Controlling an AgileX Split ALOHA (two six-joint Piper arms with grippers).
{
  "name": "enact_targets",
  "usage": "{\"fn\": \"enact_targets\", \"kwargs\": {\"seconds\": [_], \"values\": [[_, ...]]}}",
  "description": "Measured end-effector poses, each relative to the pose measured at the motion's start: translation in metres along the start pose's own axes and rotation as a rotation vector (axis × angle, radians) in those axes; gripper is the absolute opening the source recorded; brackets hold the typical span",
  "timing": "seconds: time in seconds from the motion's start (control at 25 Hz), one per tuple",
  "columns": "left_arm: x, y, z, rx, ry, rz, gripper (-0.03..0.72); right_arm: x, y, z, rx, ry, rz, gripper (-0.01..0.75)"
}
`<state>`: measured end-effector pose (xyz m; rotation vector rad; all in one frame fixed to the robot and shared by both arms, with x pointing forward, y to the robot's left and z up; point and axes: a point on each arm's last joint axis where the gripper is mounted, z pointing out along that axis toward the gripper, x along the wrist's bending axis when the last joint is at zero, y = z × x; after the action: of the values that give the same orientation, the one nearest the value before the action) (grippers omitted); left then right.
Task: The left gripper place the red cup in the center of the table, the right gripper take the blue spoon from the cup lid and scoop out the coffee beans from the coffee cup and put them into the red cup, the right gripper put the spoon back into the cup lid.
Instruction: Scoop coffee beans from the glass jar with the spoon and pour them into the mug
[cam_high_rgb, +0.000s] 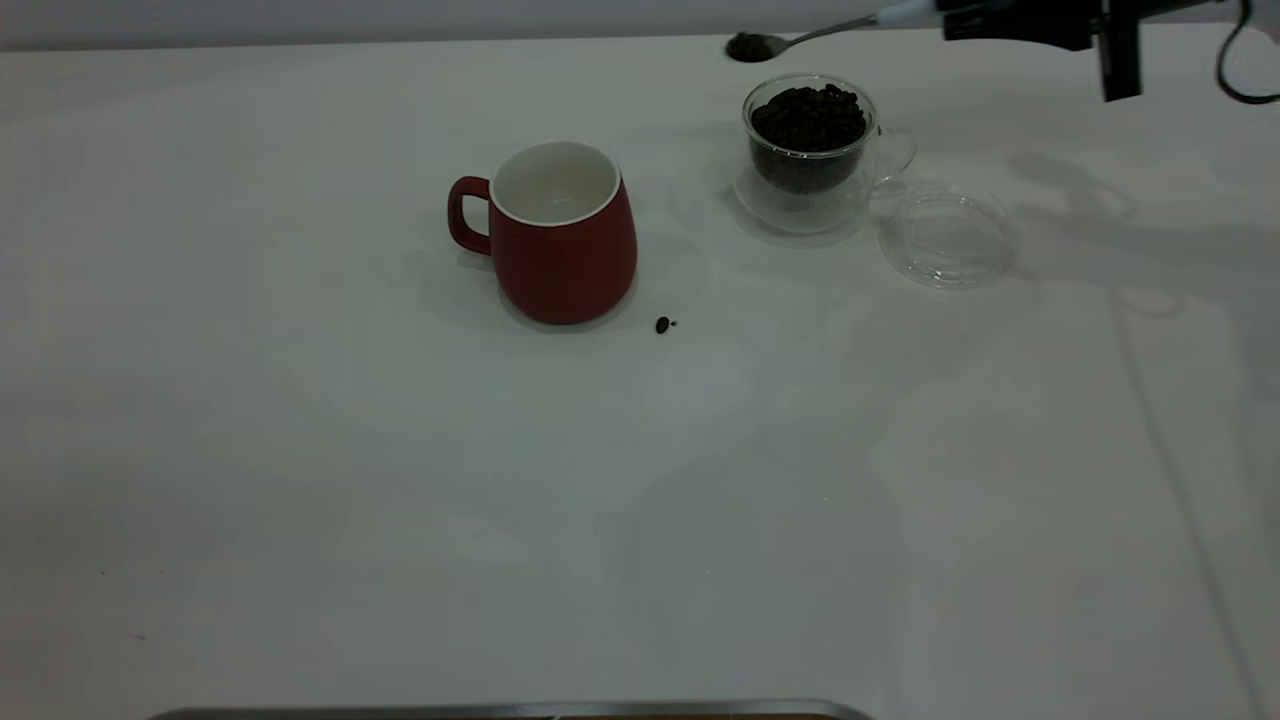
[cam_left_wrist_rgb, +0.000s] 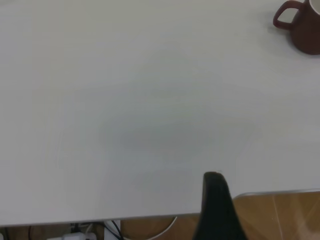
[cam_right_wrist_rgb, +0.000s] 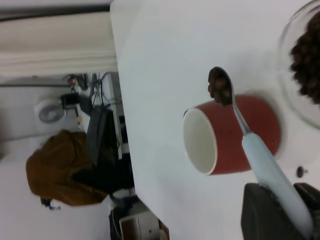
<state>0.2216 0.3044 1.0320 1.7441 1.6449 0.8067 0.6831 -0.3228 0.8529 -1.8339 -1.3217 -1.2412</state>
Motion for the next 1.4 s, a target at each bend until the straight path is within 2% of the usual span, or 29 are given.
{"fn": "enact_targets", "kwargs": {"seconds": [0.48,0.76,1.0,1.4], "values": [[0.0,0.0,0.0,0.0,0.0,0.0,0.58,0.035,-0.034,0.073,0.162,0.0,-0.084,0.116],[0.0,0.0,0.0,0.0,0.0,-0.001,0.58,0.043,-0.045,0.099,0.16,-0.059,-0.124,0.116],[0.0,0.0,0.0,0.0,0.0,-0.002,0.58,0.04,-0.043,0.1,0.134,-0.097,-0.162,0.116],[0.0,0.0,0.0,0.0,0.0,-0.002,0.58,0.036,-0.042,0.1,0.142,-0.132,-0.352,0.116]]}}
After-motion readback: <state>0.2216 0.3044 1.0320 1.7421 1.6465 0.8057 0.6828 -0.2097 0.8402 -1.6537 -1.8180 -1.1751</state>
